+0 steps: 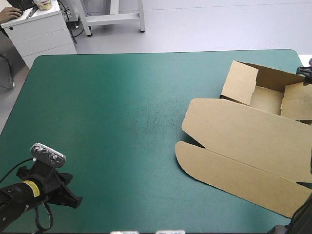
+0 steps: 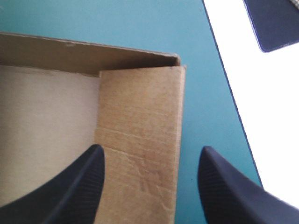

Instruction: Fold the box

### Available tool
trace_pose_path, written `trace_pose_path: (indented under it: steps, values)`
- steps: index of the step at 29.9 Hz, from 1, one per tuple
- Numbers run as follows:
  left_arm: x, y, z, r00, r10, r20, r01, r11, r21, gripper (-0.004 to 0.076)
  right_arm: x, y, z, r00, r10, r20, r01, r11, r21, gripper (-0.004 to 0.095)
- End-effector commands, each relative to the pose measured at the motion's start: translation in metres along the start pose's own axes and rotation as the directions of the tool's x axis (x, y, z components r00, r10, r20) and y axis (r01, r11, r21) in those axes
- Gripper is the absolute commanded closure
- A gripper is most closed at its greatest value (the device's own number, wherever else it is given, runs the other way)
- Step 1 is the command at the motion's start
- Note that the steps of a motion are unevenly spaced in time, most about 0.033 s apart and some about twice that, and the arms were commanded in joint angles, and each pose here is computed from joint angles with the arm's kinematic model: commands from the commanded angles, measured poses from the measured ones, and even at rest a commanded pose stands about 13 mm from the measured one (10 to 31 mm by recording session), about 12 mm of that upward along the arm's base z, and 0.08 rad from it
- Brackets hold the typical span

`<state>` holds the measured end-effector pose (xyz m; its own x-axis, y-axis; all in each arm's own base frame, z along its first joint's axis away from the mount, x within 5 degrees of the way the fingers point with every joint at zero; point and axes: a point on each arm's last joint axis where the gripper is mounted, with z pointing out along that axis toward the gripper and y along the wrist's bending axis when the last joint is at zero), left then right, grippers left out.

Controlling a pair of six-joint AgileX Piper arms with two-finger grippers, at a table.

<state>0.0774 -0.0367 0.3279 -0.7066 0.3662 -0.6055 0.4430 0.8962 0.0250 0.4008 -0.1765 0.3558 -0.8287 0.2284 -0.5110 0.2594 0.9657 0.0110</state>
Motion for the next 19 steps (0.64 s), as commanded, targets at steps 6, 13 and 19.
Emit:
trace_pose_path:
  steps: [6,13,19]
  values:
    - [-0.008,0.000,-0.005,0.998,-0.004,0.065,0.004,1.000,-0.002,0.0734,-0.007,0.032,-0.086,0.977,-0.029,0.210,0.064,0.985,-0.161,0.0905]
    - [-0.009,0.000,-0.005,0.997,-0.004,0.074,0.004,1.000,-0.001,0.0734,-0.004,0.092,-0.104,0.957,-0.141,0.252,0.200,0.953,-0.227,0.0908]
    - [-0.011,0.001,-0.006,0.995,0.000,0.101,0.000,1.000,-0.009,0.0734,0.021,0.159,-0.123,0.926,-0.275,0.258,0.348,0.886,-0.307,0.0908]
